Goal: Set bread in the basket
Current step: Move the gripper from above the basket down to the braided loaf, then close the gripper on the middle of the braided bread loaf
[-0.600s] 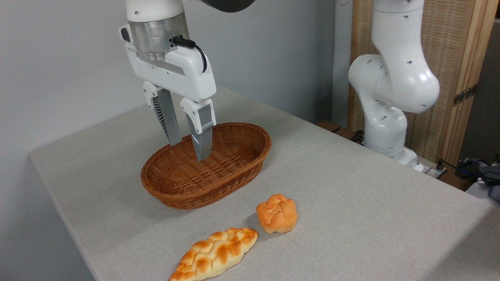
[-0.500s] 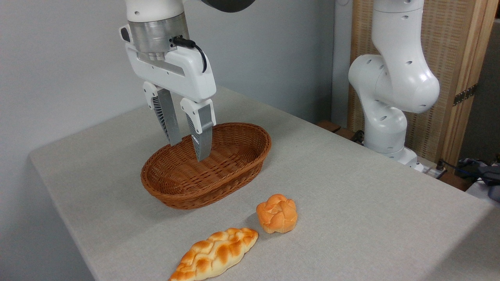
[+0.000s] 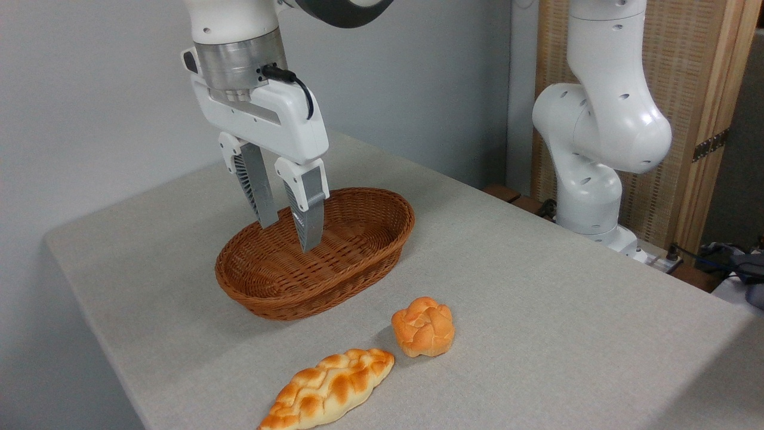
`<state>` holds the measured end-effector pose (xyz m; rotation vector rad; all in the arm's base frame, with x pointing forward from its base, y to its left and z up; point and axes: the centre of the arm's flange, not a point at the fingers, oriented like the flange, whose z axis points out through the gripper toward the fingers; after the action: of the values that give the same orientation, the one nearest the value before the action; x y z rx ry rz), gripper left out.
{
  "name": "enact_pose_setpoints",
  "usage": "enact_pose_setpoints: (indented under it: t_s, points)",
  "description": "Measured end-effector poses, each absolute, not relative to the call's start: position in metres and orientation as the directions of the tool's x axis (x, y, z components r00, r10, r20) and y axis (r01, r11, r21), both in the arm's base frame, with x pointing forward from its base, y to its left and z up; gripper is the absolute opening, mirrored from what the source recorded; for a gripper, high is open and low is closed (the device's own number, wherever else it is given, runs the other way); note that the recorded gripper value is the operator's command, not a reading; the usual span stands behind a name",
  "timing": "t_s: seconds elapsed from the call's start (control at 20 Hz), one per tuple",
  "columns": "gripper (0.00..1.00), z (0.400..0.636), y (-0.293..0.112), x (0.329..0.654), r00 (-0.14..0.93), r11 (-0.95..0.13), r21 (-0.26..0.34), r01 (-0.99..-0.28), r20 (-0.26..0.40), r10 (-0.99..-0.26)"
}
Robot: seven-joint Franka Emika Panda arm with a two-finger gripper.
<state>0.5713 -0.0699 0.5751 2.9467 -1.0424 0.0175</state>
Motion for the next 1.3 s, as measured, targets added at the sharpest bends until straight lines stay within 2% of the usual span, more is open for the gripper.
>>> enact_pose_setpoints:
  t_s: [0.25, 0.4, 0.55, 0.7, 0.8, 0.9, 1.15, 1.3]
  points:
    - [1.0, 0.575, -0.07, 0.572, 0.777, -0.777, 0.007, -0.629, 0.023, -0.629]
    - [1.0, 0.563, -0.068, 0.579, 0.774, -0.776, -0.022, -0.63, 0.066, -0.63]
    - [1.0, 0.546, -0.047, 0.584, 0.745, -0.749, -0.049, -0.661, 0.076, -0.663]
    - [1.0, 0.529, -0.005, 0.585, 0.648, -0.648, -0.07, -0.758, 0.035, -0.761]
    - [1.0, 0.517, 0.022, 0.586, 0.603, -0.603, -0.063, -0.795, 0.013, -0.797]
    - [1.0, 0.498, 0.037, 0.592, 0.593, -0.592, -0.063, -0.803, 0.003, -0.805]
    - [1.0, 0.449, 0.037, 0.606, 0.589, -0.587, -0.076, -0.806, -0.005, -0.808]
    - [1.0, 0.437, 0.037, 0.603, 0.589, -0.587, -0.062, -0.807, -0.014, -0.808]
